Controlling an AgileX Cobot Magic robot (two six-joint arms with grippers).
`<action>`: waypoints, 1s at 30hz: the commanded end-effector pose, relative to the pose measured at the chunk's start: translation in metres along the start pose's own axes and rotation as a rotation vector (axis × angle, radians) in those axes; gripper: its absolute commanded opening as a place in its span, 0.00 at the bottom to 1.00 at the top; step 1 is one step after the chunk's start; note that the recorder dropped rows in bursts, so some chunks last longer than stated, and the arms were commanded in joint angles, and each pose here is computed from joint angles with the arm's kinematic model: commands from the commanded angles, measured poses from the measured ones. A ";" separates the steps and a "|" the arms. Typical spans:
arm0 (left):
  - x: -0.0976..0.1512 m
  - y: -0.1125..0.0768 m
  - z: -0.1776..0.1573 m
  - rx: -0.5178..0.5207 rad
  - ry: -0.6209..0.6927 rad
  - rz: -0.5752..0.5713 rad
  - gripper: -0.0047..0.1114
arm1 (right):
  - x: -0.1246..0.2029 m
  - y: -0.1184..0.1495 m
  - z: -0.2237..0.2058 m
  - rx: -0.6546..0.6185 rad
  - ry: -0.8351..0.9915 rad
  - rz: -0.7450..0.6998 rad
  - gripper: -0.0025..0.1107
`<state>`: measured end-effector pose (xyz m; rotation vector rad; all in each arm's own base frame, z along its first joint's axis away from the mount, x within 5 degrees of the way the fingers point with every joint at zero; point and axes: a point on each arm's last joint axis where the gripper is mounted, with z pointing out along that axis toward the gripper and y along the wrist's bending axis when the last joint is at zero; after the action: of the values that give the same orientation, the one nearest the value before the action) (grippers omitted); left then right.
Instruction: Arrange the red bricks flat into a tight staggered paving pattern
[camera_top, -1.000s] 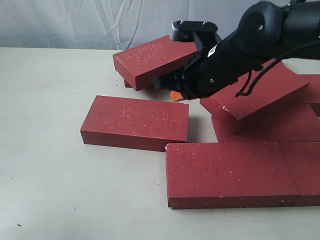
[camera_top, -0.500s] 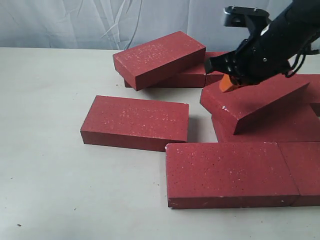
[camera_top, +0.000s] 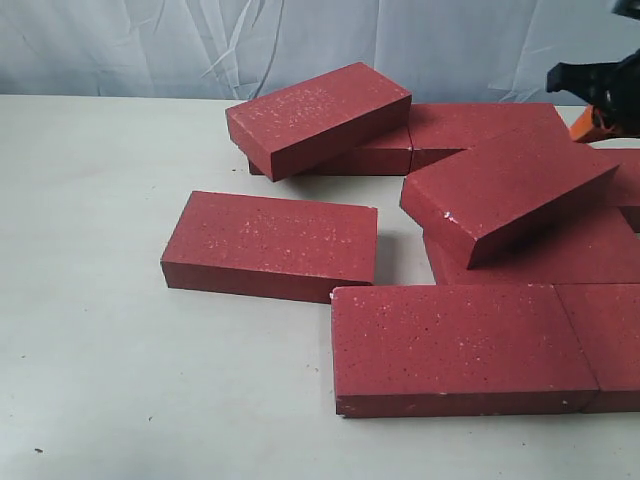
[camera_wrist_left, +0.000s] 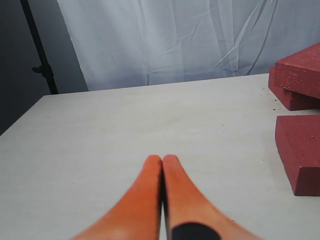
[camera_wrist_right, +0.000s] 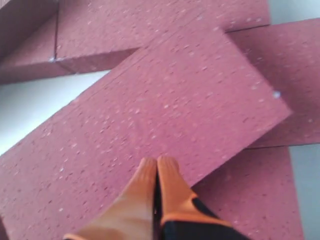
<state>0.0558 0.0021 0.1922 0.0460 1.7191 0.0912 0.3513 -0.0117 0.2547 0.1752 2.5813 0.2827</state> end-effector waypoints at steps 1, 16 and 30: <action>0.000 0.000 0.000 0.000 -0.010 -0.005 0.04 | -0.012 -0.023 -0.009 0.042 -0.103 0.052 0.02; 0.000 0.000 0.000 0.000 -0.010 -0.005 0.04 | -0.015 -0.064 0.036 0.161 -0.131 0.046 0.02; 0.000 0.000 0.000 0.000 -0.010 -0.005 0.04 | -0.044 -0.075 0.085 0.134 -0.081 0.077 0.02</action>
<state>0.0558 0.0021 0.1922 0.0460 1.7191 0.0912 0.4214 -0.0758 0.1940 0.3239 2.4745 0.1046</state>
